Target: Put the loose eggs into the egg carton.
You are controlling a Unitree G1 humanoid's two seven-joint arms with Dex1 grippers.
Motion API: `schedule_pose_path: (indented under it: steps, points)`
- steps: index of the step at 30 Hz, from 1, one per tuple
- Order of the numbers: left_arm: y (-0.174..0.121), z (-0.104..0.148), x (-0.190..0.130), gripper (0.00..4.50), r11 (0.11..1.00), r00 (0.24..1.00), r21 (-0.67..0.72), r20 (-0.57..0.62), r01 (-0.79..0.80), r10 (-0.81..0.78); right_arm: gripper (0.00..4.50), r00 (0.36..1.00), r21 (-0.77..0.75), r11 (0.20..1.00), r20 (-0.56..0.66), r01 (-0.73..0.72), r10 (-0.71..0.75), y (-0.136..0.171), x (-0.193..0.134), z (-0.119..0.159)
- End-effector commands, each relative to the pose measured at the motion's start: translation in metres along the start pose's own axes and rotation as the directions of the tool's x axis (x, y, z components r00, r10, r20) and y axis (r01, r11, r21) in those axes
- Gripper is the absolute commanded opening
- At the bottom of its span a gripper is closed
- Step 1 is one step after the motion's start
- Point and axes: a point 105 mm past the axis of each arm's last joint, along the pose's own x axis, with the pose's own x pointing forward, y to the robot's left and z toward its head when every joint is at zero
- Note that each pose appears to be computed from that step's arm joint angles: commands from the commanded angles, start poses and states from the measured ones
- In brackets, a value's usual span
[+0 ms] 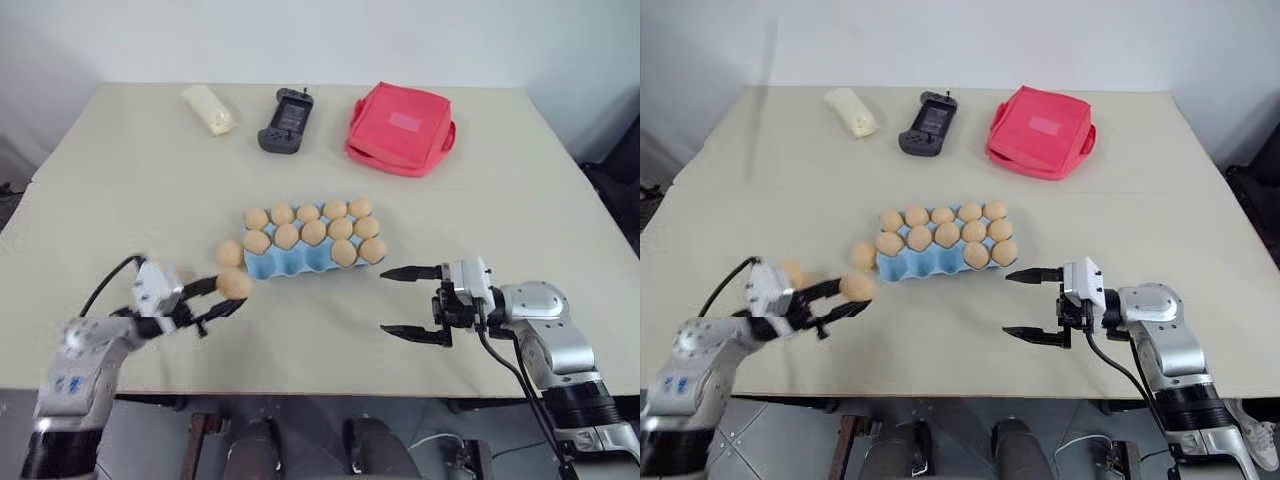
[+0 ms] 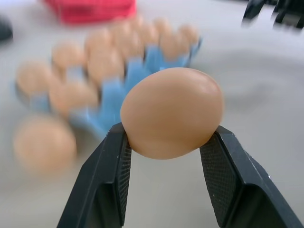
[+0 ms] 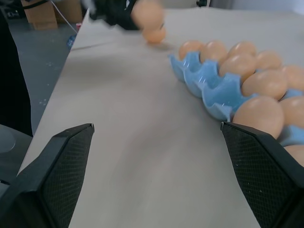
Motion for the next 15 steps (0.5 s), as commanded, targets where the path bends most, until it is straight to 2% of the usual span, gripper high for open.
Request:
schedule_pose_path:
  steps: [1,3,6,12,15]
  points:
    - [0.004,-0.002,0.033,1.99,0.999,0.999,-0.012,0.02,0.049,-0.049,4.5,0.999,-0.05,0.997,0.003,0.054,-0.054,-0.004,-0.008,0.009]
    - [0.007,-0.006,0.056,1.99,0.995,0.995,-0.027,0.029,0.093,-0.092,4.5,0.997,-0.053,0.996,0.001,0.072,-0.072,-0.004,-0.01,0.009]
    - [0.021,-0.011,0.086,1.99,0.997,0.997,-0.014,0.029,0.077,-0.077,4.5,0.995,-0.061,0.993,0.003,0.104,-0.104,-0.001,-0.014,0.012]
    - [0.021,-0.018,0.106,1.99,0.988,0.988,-0.043,0.033,0.15,-0.149,4.5,0.987,-0.061,0.985,0.01,0.161,-0.161,0.006,-0.017,0.017]
    - [0.015,-0.018,0.113,2.71,0.981,0.981,-0.032,0.035,0.192,-0.191,4.5,0.984,-0.056,0.983,0.013,0.177,-0.177,0.009,-0.016,0.018]
